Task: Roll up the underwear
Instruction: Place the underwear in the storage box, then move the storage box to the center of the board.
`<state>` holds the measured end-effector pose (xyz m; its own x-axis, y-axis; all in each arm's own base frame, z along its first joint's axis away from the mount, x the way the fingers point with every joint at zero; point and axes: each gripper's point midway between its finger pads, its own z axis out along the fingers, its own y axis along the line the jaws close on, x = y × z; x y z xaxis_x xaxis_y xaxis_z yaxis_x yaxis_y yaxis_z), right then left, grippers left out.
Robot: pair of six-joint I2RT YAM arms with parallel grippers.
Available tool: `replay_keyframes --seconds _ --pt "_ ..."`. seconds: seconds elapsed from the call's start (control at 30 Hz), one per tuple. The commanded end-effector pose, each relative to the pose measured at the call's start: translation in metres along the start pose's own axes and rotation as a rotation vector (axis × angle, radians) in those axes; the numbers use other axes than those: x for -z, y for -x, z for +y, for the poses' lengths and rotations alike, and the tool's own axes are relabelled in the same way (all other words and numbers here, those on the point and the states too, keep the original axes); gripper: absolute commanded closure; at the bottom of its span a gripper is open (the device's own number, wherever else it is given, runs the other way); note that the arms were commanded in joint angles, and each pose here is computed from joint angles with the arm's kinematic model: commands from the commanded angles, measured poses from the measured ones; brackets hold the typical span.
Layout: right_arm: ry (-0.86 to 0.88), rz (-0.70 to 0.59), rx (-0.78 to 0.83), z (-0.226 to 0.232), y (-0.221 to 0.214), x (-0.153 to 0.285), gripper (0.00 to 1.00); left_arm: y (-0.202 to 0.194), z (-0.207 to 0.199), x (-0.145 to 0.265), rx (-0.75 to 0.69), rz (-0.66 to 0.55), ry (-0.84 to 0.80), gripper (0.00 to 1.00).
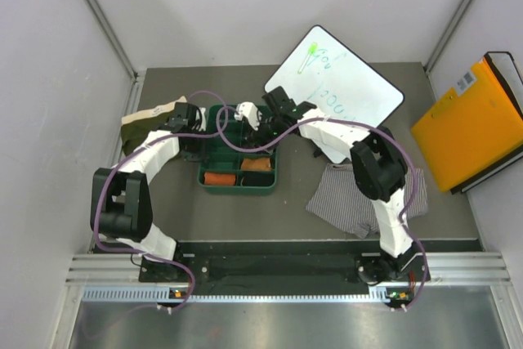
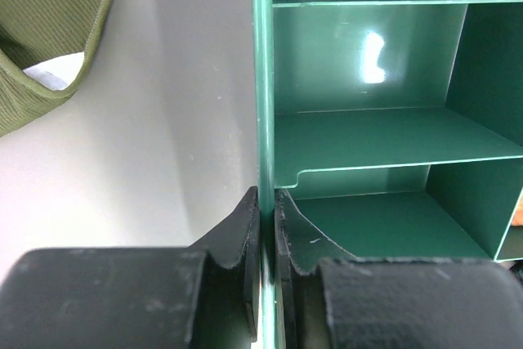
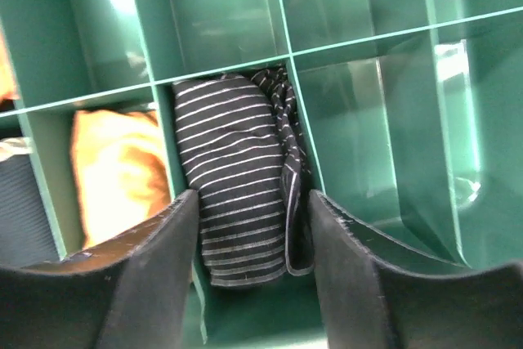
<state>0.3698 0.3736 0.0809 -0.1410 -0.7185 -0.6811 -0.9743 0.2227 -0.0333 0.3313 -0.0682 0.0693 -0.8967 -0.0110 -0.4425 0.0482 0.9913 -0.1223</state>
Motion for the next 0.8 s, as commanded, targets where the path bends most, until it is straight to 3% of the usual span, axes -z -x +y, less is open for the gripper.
replay_keyframes --seconds 0.0,0.13,0.23,0.5,0.77 --pt "-0.048 -0.155 0.03 -0.008 0.046 0.042 0.41 0.004 -0.004 0.004 0.01 0.009 -0.005 1.0" --pt "-0.048 -0.2 0.029 -0.004 0.059 0.058 0.26 0.006 0.001 0.004 0.042 0.004 0.004 1.0" --pt "-0.075 -0.267 0.006 -0.005 0.072 0.077 0.22 0.008 0.002 0.004 0.07 -0.001 0.005 1.0" --pt "-0.22 -0.402 -0.109 -0.016 0.077 0.139 0.19 0.031 0.016 -0.003 0.166 -0.025 0.042 1.0" --pt "-0.289 -0.337 -0.178 -0.002 0.042 0.156 0.19 0.069 0.013 -0.023 0.211 -0.048 0.036 1.0"
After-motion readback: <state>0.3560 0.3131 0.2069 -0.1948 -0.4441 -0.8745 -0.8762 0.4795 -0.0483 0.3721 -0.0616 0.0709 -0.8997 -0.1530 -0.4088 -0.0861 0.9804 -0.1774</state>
